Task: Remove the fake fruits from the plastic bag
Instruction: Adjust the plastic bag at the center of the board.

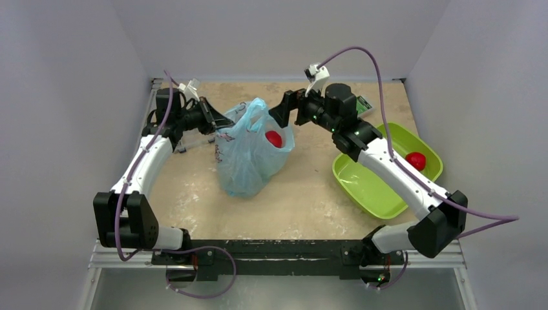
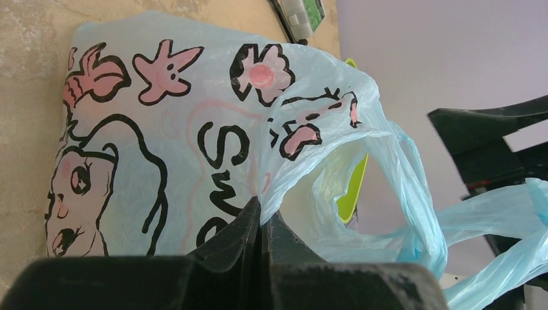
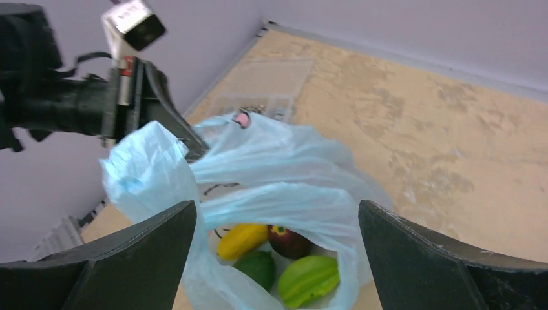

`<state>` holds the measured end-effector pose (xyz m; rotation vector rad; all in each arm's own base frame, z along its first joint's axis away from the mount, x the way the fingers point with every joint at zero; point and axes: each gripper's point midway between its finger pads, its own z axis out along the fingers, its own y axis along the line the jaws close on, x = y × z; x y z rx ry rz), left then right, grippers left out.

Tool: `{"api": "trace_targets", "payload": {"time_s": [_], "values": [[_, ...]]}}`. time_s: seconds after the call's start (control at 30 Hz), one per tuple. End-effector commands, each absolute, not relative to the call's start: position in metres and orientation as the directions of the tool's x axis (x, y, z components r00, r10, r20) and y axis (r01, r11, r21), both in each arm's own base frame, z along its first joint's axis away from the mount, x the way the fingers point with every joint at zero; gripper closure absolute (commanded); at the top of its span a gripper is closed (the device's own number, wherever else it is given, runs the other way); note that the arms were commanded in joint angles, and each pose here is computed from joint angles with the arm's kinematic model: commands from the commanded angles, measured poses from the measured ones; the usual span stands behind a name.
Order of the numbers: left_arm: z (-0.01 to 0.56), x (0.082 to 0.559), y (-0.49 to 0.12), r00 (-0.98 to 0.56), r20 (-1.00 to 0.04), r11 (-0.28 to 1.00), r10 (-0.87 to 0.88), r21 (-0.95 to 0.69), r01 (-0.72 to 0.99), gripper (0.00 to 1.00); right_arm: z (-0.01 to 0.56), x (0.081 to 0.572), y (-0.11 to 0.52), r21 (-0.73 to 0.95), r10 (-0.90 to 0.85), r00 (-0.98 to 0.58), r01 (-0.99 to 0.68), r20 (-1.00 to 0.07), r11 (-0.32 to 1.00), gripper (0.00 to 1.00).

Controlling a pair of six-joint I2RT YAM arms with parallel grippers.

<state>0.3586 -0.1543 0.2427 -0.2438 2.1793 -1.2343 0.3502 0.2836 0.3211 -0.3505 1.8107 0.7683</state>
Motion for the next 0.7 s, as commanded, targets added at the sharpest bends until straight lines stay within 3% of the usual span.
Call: {"api": "trace_targets", "payload": {"time_s": [0.0,0.23,0.3,0.37,0.4,0.57,0.67], "values": [[0.258,0.358,-0.159,-0.782,-0.457,0.531,-0.423,-0.825,0.196,1.00,0.364,0.340,0.314,0.300,0.107,-0.297,-0.739,-0.949,0.604,0.01],[0.257,0.358,-0.159,-0.785,-0.456,0.531,-0.419,-0.825,0.196,1.00,0.392,0.318,0.349,0.290,0.116,-0.266,-0.884,-0.957,0.368,0.02],[0.257,0.358,-0.159,-0.786,-0.455,0.529,-0.418,-0.826,0.196,1.00,0.392,0.314,0.358,0.305,0.118,-0.282,-0.898,-0.952,0.317,0.08],[0.257,0.358,-0.159,-0.785,-0.458,0.530,-0.418,-0.824,0.198,1.00,0.391,0.306,0.367,0.308,0.106,-0.289,-0.912,-0.951,0.272,0.25],[0.257,0.358,-0.159,-0.784,-0.459,0.532,-0.418,-0.823,0.198,1.00,0.392,0.299,0.370,0.302,0.104,-0.284,-0.920,-0.953,0.250,0.29],[0.255,0.359,-0.159,-0.785,-0.456,0.533,-0.419,-0.824,0.193,1.00,0.393,0.259,0.389,0.268,0.090,-0.255,-0.945,-0.963,0.188,0.29],[0.256,0.360,-0.158,-0.784,-0.459,0.535,-0.419,-0.822,0.195,1.00,0.377,0.234,0.407,0.284,0.047,-0.280,-0.948,-0.959,0.145,0.39]]}}
